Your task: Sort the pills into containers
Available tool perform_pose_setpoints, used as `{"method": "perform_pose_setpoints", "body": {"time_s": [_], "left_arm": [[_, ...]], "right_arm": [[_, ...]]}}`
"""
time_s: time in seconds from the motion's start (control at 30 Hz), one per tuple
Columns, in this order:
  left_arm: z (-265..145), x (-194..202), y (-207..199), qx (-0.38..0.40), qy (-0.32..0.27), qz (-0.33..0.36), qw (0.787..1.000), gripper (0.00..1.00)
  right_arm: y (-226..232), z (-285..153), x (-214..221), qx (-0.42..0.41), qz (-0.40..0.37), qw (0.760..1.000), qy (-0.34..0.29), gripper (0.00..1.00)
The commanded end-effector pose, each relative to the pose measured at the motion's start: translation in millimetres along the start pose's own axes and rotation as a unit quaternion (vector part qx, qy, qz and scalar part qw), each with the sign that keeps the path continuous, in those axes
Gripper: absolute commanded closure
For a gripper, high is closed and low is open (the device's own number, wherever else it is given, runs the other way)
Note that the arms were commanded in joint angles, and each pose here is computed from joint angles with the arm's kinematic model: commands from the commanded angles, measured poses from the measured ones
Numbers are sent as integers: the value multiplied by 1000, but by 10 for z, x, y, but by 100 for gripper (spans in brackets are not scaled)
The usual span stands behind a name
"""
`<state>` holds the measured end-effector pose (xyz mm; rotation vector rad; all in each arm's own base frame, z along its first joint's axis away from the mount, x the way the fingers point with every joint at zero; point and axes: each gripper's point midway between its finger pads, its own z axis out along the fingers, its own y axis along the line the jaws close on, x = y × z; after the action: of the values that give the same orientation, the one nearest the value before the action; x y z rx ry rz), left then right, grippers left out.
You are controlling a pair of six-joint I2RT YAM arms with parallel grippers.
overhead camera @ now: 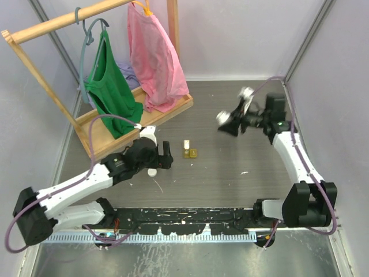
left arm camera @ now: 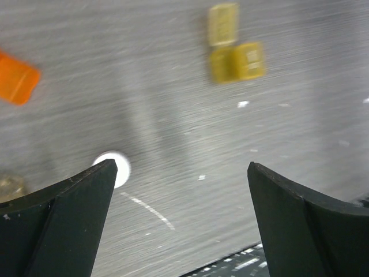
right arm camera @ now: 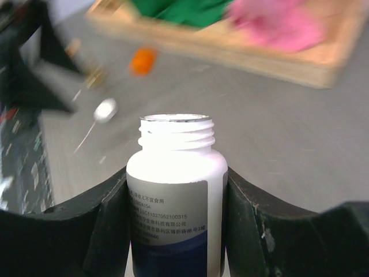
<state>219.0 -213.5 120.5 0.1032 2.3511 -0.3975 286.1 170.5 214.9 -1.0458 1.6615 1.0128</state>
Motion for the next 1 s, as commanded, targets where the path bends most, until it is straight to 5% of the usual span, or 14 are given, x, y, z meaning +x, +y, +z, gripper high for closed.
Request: {"method": "perform_pose_setpoints", "body": {"time_s": [0.0,0.1,0.27,0.4,0.47,0.53,0.6,0.67,0.8,0.97], "left_arm": [[-290,-324,-435,137,-64,1,989,2],[-391,-354,-492,161,-70,3,984,2],[-458,-351,-557,184,-66,5,981,2],[-522,-375,-636,205,-66,3,977,2],[-563,-389,-669,214,-66,3,975,2],[-594,-404,-678,220,-70,3,973,2],[-622,-423,-689,228,-78,2,971,2],[-661,-438,-717,241,-85,0,967,2],[-720,-426,-715,256,-96,4,962,2],[-665,-371,-628,249,-107,-4,963,2]], "right_arm": [[-795,-932,-1640,206,55,959,-188,99],[-645,-1453,-2311,184,50,932,-309,99],[793,-1264,-2764,-21,-111,944,-310,99],[160,-2148,-3382,243,-104,883,-389,99],[429,-2083,-3501,148,-82,900,-403,99],[1206,-1609,-3408,-41,-152,924,-350,99],[1012,-1671,-3535,-2,-86,926,-368,99],[295,-1971,-3612,161,-41,892,-420,99],[1123,-1342,-3374,-77,-117,931,-338,99],[805,-878,-2733,-45,-116,956,-267,99]]}}
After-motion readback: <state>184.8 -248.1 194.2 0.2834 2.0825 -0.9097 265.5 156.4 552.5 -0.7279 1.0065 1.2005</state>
